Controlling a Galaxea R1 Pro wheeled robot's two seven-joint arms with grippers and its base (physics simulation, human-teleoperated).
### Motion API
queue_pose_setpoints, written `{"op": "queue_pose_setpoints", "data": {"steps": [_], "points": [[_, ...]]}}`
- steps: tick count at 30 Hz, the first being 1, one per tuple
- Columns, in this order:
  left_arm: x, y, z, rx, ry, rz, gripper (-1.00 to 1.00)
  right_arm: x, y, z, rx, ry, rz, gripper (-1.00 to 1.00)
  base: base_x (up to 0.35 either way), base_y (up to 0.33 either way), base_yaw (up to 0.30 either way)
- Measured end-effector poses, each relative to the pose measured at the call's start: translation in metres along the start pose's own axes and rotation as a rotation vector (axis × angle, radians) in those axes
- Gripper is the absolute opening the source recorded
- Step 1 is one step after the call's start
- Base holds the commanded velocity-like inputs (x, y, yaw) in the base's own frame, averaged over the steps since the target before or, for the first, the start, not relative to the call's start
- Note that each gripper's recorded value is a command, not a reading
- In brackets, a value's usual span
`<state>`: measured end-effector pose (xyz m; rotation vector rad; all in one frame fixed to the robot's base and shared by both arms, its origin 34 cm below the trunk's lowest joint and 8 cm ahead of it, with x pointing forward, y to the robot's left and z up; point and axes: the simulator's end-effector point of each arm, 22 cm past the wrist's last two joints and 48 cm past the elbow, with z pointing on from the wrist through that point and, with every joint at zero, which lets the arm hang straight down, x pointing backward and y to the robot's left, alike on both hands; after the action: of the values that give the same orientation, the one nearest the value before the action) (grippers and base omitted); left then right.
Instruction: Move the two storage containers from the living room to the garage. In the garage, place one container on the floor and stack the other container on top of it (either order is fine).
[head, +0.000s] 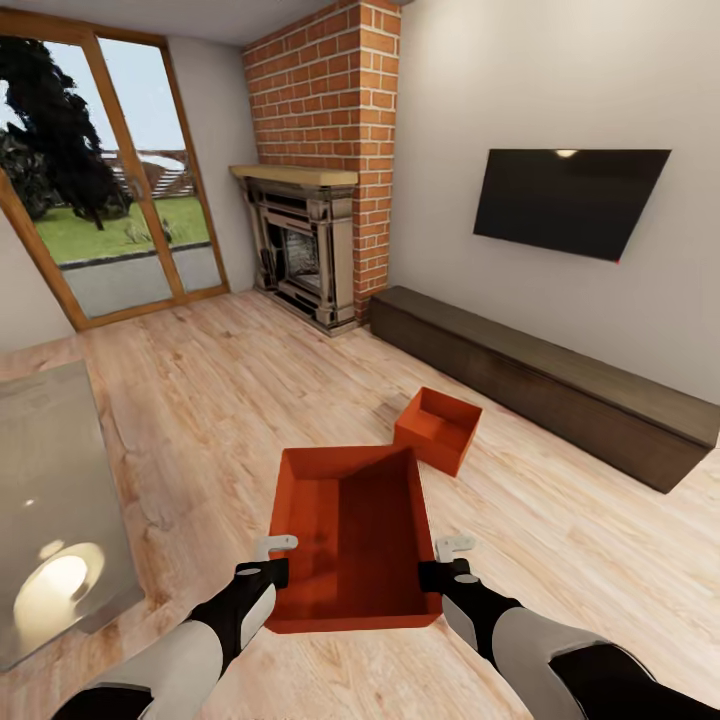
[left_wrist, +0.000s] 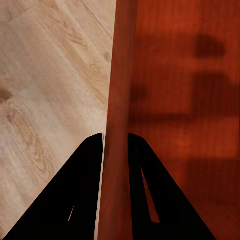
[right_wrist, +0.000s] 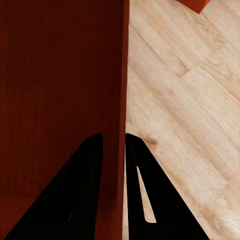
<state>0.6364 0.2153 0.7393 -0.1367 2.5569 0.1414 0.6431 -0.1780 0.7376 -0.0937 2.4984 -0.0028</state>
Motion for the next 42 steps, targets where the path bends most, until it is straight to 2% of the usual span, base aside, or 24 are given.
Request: {"op": "queue_pose_setpoints", "data": {"steps": [13, 42], "points": [[-0.008, 0.001, -0.004, 0.001, -0.015, -0.001, -1.0, -0.008, 0.001, -0.004, 0.001, -0.016, 0.001, -1.0, 0.0, 0.0, 0.185], [-0.03, 0.001, -0.019, 0.004, -0.059, -0.007, -1.0, -0.032, -0.001, -0.017, 0.004, -0.06, -0.001, -1.0, 0.0, 0.0, 0.089]]}}
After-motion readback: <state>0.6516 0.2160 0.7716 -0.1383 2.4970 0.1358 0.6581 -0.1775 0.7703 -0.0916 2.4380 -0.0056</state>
